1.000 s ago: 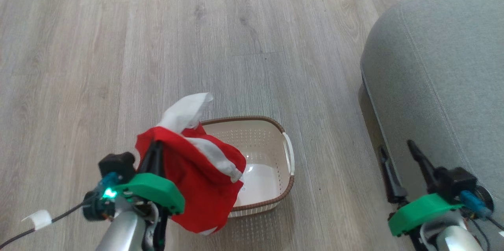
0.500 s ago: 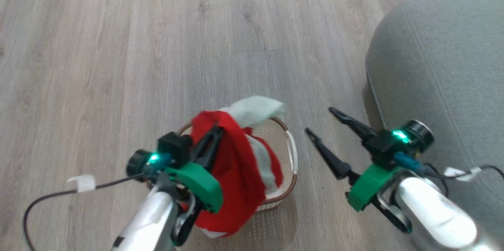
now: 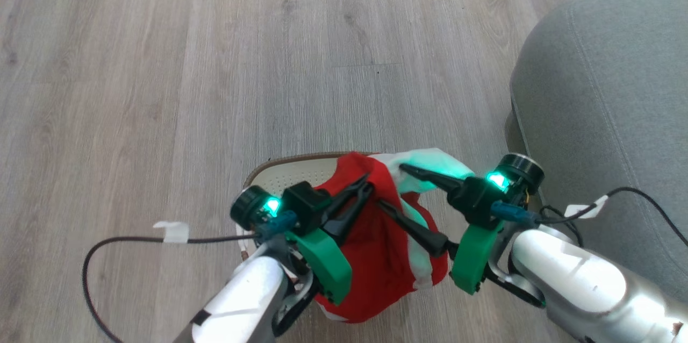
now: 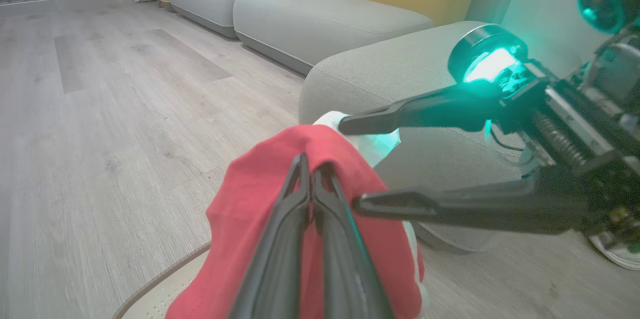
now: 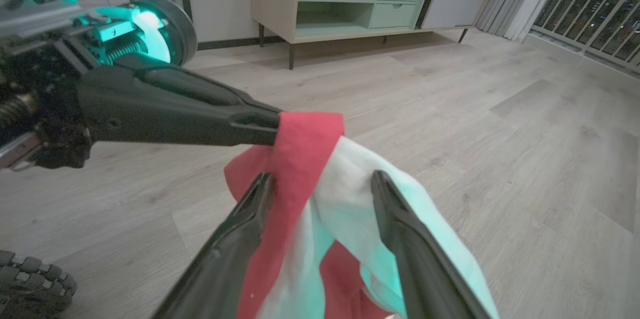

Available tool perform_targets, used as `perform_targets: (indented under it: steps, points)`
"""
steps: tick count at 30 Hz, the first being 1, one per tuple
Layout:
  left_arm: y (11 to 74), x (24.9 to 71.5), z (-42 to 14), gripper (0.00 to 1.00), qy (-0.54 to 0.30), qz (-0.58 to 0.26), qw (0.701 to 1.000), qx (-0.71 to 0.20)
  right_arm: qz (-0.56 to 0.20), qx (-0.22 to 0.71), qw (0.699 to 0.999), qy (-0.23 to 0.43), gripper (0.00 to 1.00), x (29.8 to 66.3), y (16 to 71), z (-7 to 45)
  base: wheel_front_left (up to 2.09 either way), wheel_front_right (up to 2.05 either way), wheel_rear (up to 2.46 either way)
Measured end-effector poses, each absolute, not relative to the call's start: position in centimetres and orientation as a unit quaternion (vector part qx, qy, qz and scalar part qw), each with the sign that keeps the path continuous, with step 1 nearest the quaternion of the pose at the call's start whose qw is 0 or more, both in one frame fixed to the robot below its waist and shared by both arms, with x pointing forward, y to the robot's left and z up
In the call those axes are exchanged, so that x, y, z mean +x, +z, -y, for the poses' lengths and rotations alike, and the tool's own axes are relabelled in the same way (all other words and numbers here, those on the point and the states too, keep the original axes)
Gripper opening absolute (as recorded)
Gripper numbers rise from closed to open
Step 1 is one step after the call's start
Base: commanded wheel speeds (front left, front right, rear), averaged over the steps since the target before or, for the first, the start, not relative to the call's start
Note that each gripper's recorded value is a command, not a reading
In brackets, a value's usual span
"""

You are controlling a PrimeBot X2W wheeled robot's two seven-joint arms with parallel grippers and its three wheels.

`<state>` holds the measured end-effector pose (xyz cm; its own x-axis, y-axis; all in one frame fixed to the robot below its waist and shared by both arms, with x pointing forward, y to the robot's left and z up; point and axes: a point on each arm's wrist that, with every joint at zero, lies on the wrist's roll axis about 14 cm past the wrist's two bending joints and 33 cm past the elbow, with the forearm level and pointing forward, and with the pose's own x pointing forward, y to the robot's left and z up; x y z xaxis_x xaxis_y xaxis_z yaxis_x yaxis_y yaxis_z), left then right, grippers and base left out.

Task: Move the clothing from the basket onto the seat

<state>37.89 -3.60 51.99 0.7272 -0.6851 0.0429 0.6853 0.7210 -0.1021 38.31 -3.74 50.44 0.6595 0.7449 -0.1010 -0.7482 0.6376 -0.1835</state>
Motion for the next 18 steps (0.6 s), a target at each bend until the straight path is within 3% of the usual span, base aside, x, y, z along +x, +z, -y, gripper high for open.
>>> perform_targets:
  steps: [18]
  points:
    - [54.0,34.1,7.6,0.0,-0.469,0.015,0.879,-0.087,-0.049,-0.132,0.897,0.418,1.0,37.6,48.4,5.1,0.0,0.0,0.0]
